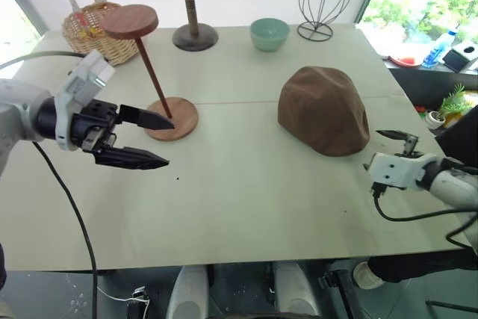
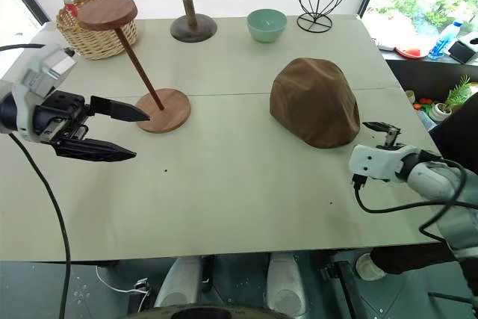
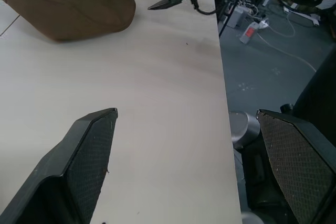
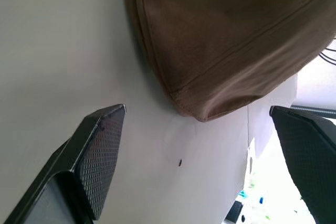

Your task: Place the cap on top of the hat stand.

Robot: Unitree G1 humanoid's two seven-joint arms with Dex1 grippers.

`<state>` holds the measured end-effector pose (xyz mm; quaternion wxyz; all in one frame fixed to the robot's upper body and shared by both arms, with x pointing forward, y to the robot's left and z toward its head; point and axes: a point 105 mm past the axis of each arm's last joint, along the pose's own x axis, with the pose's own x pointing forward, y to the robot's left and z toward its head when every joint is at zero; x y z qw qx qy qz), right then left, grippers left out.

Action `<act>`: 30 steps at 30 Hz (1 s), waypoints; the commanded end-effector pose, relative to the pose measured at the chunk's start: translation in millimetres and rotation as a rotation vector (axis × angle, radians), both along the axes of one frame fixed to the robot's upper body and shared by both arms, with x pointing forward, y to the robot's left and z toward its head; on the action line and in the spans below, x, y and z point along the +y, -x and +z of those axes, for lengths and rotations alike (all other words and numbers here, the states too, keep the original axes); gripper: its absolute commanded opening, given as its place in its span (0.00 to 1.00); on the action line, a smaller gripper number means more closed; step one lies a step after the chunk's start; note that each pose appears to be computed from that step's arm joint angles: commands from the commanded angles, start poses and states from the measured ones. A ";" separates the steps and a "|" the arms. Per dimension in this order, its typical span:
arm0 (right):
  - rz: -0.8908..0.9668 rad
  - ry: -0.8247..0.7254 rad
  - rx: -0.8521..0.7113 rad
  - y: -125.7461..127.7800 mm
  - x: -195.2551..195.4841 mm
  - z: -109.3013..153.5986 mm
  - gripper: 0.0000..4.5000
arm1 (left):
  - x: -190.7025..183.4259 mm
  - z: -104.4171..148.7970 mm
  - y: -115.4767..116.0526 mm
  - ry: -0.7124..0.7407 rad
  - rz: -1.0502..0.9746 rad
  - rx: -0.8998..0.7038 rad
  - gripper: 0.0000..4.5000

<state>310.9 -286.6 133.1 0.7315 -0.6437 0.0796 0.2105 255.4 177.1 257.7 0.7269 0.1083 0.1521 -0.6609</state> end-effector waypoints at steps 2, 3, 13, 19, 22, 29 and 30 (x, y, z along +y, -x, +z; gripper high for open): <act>0.044 0.058 -0.028 -16.4 2.8 -3.1 1.00 | -3.4 11.0 1.1 0.008 -0.002 -0.040 0.99; 0.051 0.073 -0.029 -20.8 2.7 -5.3 1.00 | -4.0 11.6 0.8 0.011 0.000 -0.041 0.99; 0.128 0.087 -0.154 -58.9 19.0 -10.8 1.00 | -5.7 14.0 -0.5 0.024 0.024 -0.055 0.99; 0.236 0.026 -0.266 -68.0 53.8 -7.0 1.00 | -8.0 16.2 -2.1 0.029 0.028 -0.072 0.99; 0.285 -0.006 -0.299 -68.6 69.1 -5.1 1.00 | -8.9 17.4 -3.2 0.031 0.027 -0.080 0.99; 0.278 -0.036 -0.296 -77.1 77.6 -7.5 0.81 | -9.8 20.3 -7.4 0.036 0.030 -0.094 1.00; 0.273 -0.046 -0.292 -78.3 78.2 -7.7 0.70 | -10.2 20.6 -7.8 0.037 0.030 -0.096 1.00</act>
